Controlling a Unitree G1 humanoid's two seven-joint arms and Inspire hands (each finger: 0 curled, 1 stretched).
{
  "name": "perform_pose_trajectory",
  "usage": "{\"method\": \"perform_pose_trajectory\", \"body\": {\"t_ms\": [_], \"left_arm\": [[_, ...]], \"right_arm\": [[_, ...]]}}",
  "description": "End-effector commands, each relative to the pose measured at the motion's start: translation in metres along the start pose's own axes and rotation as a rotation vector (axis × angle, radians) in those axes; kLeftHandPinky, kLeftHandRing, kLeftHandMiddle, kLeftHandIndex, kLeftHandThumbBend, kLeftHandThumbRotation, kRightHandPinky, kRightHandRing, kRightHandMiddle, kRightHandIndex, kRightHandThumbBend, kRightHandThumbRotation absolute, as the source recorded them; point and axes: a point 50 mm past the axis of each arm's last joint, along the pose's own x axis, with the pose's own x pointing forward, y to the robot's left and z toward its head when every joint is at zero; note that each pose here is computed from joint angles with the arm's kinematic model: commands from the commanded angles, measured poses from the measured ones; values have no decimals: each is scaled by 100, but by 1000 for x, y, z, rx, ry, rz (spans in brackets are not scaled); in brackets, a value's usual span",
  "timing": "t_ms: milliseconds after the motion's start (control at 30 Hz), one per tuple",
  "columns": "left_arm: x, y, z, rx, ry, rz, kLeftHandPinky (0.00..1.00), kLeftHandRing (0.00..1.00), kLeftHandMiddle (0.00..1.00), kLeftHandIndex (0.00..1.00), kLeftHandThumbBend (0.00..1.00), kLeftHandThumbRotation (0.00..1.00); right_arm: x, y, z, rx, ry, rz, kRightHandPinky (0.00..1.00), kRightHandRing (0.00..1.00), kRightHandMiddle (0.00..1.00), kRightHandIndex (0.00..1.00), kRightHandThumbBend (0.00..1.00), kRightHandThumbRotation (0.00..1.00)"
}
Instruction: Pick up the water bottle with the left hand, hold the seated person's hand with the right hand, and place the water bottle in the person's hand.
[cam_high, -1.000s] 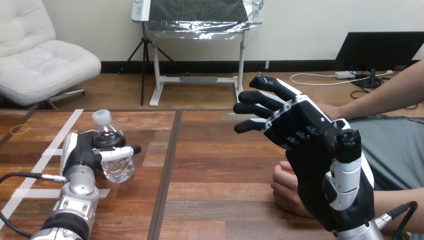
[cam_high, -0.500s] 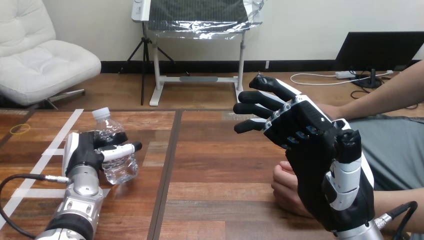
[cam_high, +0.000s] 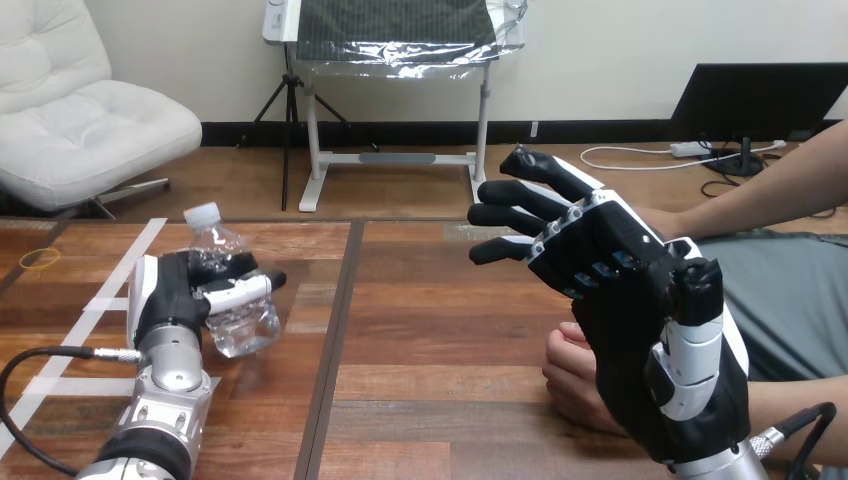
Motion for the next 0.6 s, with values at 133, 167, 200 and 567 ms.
{"method": "perform_pose_trajectory", "body": {"t_ms": [133, 167, 200, 567], "left_arm": [[2, 5, 29, -79, -163, 49, 28, 34, 41, 48, 58, 0], [1, 5, 30, -81, -187, 56, 28, 34, 41, 48, 58, 0], [1, 5, 31, -81, -204, 62, 28, 35, 41, 47, 58, 0], [-8, 5, 42, -133, -353, 99, 29, 35, 41, 47, 59, 0]], "right_arm": [[11, -12, 2, -101, -22, -9, 69, 78, 80, 85, 60, 100], [12, -15, 1, -128, -9, -12, 70, 78, 80, 85, 60, 100], [12, -17, 0, -147, -1, -14, 70, 78, 80, 85, 60, 100], [20, -48, -4, -363, 80, -28, 71, 76, 78, 82, 69, 95]]}}
